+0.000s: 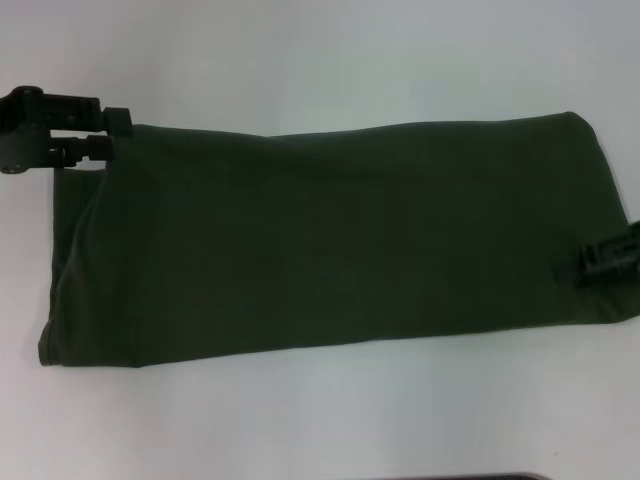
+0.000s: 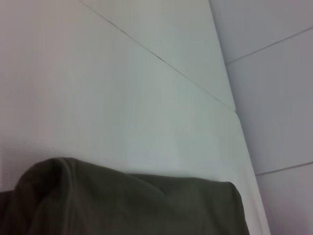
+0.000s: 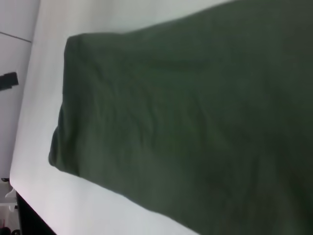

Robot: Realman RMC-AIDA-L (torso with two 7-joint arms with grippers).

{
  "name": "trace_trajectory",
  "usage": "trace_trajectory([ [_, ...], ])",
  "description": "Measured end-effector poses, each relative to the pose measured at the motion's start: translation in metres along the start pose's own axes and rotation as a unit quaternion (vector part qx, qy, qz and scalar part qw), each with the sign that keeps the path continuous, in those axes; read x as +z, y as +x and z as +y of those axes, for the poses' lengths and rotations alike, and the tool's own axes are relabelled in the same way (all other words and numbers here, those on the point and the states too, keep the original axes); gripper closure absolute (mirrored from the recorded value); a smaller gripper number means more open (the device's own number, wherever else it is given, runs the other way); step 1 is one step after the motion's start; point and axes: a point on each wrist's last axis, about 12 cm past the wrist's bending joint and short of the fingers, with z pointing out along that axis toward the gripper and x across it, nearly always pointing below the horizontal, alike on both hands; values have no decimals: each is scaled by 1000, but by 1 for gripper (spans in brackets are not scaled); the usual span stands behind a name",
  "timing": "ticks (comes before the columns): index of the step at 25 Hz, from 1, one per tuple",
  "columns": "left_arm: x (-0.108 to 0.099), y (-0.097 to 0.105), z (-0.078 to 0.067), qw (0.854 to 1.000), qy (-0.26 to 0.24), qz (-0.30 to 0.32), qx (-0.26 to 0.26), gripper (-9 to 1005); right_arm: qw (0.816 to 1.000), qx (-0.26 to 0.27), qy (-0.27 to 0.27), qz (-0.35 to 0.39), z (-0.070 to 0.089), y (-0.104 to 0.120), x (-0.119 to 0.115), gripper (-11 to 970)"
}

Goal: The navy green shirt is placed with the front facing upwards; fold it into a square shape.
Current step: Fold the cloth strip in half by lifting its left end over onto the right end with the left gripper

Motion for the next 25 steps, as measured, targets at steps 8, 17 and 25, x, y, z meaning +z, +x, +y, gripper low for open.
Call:
trace_trajectory([
  [8,1,0,1,1000,-3,-2,-3,445,998,32,53,31,-15,13,-1,258],
  [17,0,0,1,1000,-4,-2,-4,444,992,51,113,-7,-24,4,-21,257],
  [25,0,1,2,1000,-4,-3,-5,445,994,33,84,-60,-11,-2,-45,257],
])
